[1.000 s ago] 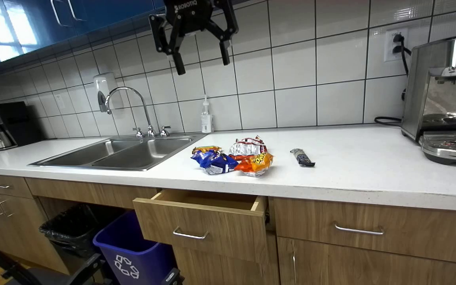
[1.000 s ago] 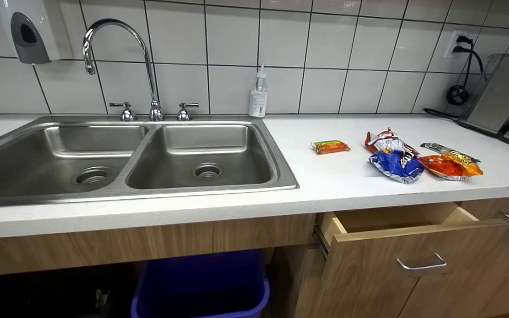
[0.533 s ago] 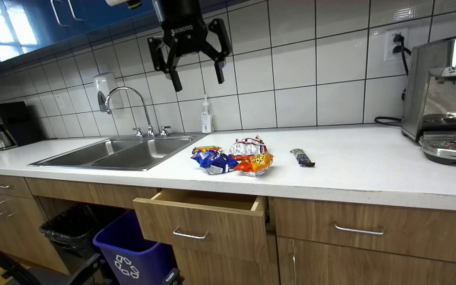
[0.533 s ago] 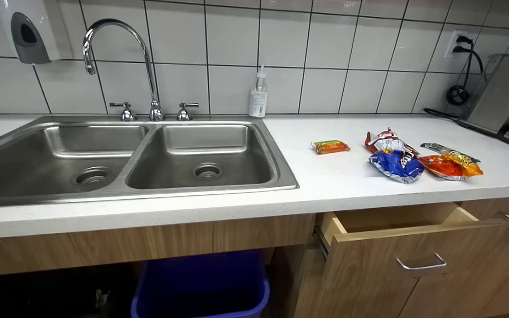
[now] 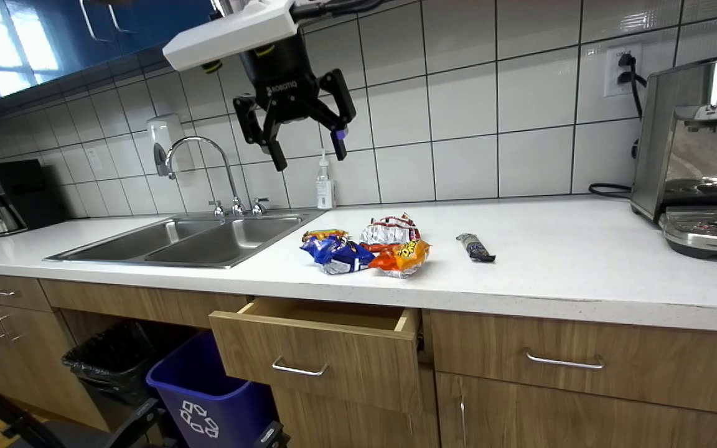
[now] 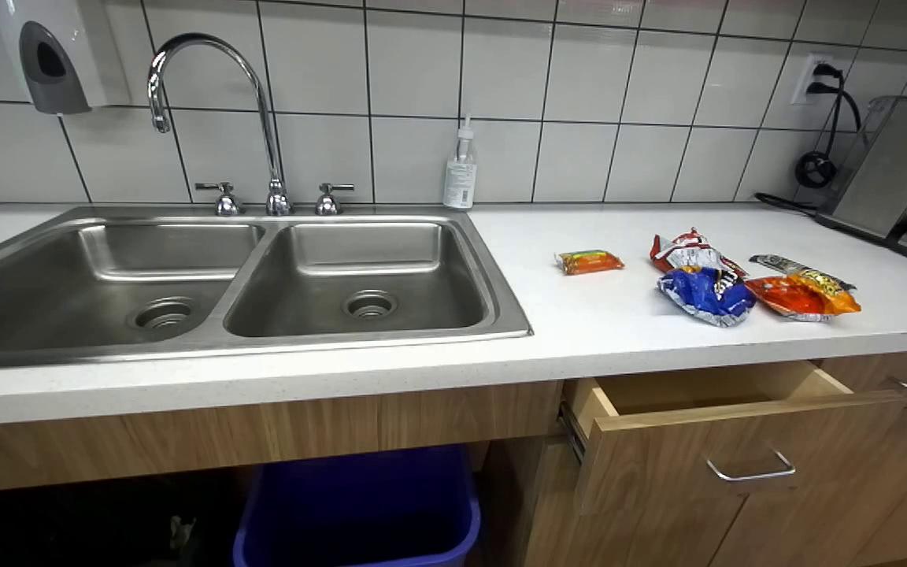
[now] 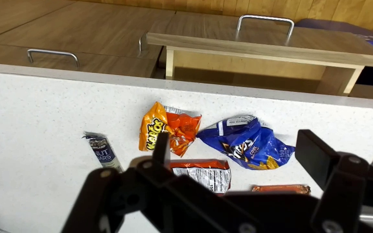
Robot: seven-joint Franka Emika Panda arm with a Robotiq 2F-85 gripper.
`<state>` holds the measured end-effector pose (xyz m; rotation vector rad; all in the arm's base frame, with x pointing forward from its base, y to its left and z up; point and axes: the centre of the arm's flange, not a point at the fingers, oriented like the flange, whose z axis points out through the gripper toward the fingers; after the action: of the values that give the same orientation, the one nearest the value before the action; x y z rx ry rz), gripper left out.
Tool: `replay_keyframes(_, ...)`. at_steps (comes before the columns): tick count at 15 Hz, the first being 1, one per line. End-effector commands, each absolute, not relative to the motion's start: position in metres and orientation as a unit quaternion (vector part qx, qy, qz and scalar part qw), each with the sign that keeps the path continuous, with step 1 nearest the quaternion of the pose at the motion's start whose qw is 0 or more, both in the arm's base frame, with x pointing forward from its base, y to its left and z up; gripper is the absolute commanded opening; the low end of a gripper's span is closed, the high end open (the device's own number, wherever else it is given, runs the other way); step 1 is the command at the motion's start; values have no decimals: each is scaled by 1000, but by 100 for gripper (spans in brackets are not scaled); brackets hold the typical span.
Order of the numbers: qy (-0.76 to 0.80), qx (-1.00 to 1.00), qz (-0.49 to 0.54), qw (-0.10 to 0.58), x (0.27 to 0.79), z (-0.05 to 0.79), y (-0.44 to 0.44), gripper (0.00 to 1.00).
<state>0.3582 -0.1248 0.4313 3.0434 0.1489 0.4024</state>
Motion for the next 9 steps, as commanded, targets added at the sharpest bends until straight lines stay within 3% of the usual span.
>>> replay_keyframes(1,36,989,139,44,362,407,-110,100)
replay_keyframes(9,37,989,134,56,368,358,-93,100)
